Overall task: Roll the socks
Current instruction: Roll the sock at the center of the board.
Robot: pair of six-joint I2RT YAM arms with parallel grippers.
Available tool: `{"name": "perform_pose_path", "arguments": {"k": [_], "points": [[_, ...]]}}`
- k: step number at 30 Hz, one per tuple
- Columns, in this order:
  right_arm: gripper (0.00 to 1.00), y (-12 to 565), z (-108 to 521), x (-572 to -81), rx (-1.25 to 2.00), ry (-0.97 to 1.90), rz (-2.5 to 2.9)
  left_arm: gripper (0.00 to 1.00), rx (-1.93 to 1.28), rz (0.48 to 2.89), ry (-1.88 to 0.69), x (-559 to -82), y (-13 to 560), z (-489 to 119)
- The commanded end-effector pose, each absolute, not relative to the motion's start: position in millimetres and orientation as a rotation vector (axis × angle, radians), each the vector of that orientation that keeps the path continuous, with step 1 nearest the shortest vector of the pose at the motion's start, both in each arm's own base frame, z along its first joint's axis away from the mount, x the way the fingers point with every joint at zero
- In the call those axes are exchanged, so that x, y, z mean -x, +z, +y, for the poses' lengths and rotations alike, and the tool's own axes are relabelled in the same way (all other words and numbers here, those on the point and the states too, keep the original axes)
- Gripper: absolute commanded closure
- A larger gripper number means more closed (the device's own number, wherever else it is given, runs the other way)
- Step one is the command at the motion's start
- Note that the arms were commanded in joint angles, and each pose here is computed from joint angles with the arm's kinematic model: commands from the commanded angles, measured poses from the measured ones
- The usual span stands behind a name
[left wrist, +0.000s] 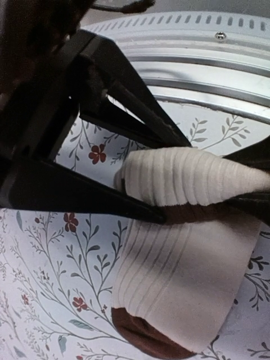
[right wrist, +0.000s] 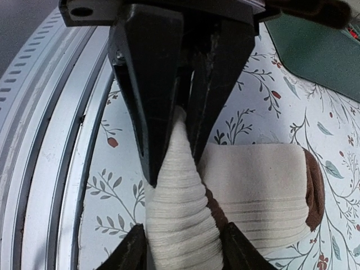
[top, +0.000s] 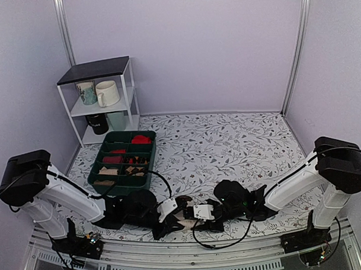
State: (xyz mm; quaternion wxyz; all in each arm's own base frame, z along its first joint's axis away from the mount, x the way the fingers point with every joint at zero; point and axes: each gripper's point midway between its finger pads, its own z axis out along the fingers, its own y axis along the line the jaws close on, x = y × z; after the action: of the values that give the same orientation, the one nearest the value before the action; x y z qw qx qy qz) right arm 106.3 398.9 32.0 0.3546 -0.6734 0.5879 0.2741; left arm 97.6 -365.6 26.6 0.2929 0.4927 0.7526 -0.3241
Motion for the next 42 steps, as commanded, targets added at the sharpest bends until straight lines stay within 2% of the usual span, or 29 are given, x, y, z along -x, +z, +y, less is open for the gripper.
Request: {"name": "perform_pose_path", "arguments": {"k": [1, 4, 6, 7, 8, 9, 11, 12, 17, 22, 33, 42], "points": [[0.64, 15, 400, -103, 1.781, 0.707, 1.586, 1.00, -1.429, 2.229, -0.744, -79, -29, -322], [0.80, 10, 400, -103, 1.783, 0.702, 1.629, 1.00, -1.426, 2.234, -0.740, -79, -30, -321], [0.85, 5, 398, -103, 1.777, 0.717, 1.694, 1.00, -1.405, 2.230, -0.700, -86, -28, -320], [0.86, 2, 396, -101, 1.781, 0.733, 1.725, 0.97, -1.397, 2.212, -0.689, -89, -25, -321], [0.86, 1, 394, -99, 1.777, 0.760, 1.754, 0.86, -1.383, 2.181, -0.682, -93, -18, -323], [0.86, -1, 393, -98, 1.770, 0.785, 1.780, 0.82, -1.366, 2.141, -0.676, -97, -9, -325], [0.86, -2, 388, -93, 1.746, 0.869, 1.851, 0.79, -1.348, 2.027, -0.670, -103, 15, -331], [0.86, -3, 386, -91, 1.741, 0.904, 1.877, 0.74, -1.339, 1.951, -0.667, -105, 30, -335], [0.86, -9, 377, -83, 1.717, 1.056, 2.029, 0.61, -1.319, 1.625, -0.646, -99, 87, -336], [0.87, -17, 375, -81, 1.715, 1.142, 2.148, 0.58, -1.330, 1.596, -0.635, -93, 79, -329], [0.87, -29, 372, -86, 1.707, 1.128, 2.243, 0.53, -1.381, 1.498, -0.470, -93, 61, -351], [0.87, -30, 373, -84, 1.727, 1.148, 2.241, 0.52, -1.405, 1.550, -0.381, -100, 35, -351]]}}
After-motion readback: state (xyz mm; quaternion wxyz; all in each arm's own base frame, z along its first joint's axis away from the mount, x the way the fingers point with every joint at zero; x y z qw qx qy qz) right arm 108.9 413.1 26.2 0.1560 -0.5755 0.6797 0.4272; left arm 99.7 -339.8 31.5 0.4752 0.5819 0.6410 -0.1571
